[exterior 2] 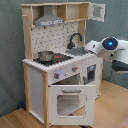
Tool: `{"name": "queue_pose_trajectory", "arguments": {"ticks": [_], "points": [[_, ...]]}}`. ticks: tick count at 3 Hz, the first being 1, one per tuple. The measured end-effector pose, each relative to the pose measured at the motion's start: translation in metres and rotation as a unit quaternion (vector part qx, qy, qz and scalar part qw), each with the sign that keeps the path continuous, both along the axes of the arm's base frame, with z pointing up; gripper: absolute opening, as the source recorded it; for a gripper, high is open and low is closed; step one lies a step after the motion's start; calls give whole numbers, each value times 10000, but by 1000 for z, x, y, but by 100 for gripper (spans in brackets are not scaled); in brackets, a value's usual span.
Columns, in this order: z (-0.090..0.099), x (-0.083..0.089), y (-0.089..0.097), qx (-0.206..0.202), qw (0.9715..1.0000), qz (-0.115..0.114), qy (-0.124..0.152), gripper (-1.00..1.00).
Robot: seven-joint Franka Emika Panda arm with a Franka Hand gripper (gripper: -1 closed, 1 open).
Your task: Play with the kitchen
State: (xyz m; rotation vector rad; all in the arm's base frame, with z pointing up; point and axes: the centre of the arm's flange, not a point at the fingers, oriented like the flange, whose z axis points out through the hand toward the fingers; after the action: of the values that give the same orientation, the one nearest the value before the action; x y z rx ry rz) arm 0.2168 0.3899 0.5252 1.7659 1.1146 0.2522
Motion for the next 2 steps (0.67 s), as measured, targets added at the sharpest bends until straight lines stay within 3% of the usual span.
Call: {"name": "queue_pose_trajectory", "arguments": {"ticks": [1, 2], "points": [[-18, 10, -21, 107, 9985, -74, 532, 100], [-36, 22, -38, 279, 9931, -3, 1140, 100]]}}
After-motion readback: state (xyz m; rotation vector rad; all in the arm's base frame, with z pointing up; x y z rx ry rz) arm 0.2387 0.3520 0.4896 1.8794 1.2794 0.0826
